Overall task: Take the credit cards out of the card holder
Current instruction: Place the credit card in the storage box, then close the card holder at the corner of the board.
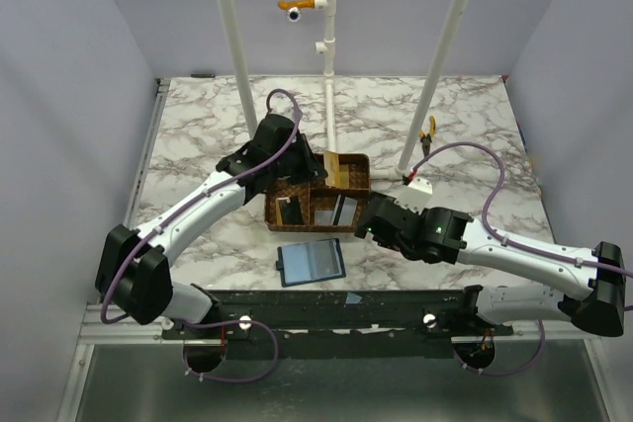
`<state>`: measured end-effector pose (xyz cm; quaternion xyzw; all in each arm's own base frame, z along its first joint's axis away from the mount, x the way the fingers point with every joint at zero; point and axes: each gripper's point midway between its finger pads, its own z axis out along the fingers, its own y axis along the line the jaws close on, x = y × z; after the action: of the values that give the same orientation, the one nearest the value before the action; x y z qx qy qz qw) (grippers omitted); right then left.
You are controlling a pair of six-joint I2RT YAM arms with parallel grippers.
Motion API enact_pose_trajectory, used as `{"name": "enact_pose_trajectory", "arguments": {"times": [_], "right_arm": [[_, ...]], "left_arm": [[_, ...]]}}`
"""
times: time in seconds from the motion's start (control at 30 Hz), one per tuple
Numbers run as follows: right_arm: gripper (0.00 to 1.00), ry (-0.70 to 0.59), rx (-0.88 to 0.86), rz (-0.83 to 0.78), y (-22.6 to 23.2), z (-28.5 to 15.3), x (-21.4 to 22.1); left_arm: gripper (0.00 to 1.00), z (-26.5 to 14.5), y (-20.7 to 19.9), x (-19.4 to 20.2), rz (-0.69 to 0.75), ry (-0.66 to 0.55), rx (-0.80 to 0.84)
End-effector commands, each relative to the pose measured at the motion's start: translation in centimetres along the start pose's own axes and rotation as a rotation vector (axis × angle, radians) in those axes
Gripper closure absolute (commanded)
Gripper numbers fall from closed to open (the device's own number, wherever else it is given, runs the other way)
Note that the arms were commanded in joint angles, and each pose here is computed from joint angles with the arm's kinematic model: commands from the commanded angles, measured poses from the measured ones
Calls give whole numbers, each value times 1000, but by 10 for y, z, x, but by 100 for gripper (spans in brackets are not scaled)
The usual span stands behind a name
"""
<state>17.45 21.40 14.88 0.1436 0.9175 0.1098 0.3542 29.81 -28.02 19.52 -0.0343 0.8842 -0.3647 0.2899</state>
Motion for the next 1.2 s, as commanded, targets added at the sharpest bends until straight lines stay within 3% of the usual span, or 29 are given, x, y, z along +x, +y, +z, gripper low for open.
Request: {"name": "enact_pose_trajectory", "arguments": {"times": [0.0,0.27,0.43,0.53,0.87,0.93,1.03,1.17], "right_arm": [[0,-49,76,5,-19,5,-5],[0,-16,74,-5,-16,11,5],[0,19,65,-23,-13,16,15],[0,41,60,-35,-10,19,21],[4,86,12,-70,4,27,34],[10,106,-17,-77,10,29,39],[27,152,-81,-89,23,33,52],[64,243,-125,-136,37,42,77]], "left_arm": [[100,13,-12,-11,29,-1,49],[100,32,-5,-11,29,24,25],[67,30,-7,-14,48,13,28],[55,24,-6,-15,60,2,21],[58,-18,6,3,93,-20,5],[61,-28,15,14,90,-18,-5],[67,-42,31,36,67,-7,-15],[81,-55,53,67,31,20,-22]]}}
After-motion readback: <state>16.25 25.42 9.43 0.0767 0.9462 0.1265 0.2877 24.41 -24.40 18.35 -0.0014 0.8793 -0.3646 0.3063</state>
